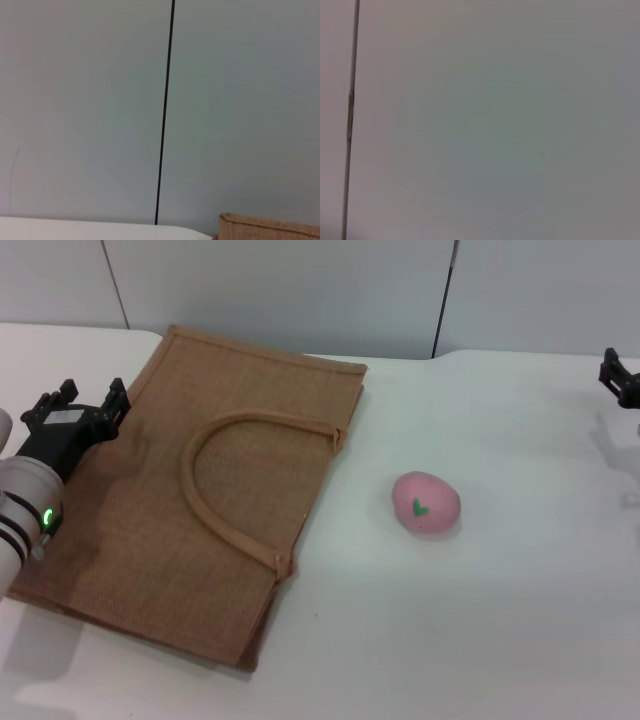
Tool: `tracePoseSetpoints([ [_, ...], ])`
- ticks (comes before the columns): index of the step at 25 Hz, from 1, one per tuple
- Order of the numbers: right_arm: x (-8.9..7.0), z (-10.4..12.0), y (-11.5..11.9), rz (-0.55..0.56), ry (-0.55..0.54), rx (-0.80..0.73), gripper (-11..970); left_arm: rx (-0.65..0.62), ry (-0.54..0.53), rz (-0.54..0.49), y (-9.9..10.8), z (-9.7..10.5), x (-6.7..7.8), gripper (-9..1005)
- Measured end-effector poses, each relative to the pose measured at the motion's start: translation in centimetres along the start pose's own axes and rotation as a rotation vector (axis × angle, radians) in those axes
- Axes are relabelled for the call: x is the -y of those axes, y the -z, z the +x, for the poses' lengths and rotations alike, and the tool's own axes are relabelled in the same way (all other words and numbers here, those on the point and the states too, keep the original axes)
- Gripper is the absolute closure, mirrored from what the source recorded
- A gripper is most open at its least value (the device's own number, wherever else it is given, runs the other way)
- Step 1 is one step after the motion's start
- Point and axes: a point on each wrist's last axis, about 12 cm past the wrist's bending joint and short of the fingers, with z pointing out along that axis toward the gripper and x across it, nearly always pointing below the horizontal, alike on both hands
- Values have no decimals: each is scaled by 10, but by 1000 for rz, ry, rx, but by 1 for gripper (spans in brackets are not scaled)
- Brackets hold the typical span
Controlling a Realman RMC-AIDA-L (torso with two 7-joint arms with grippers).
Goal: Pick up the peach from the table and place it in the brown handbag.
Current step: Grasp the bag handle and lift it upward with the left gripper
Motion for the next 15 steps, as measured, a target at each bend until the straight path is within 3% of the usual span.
tracePoseSetpoints([
  [15, -2, -1, -4, -6, 5, -24, 139, 1, 0, 3, -1, -1, 1, 338],
])
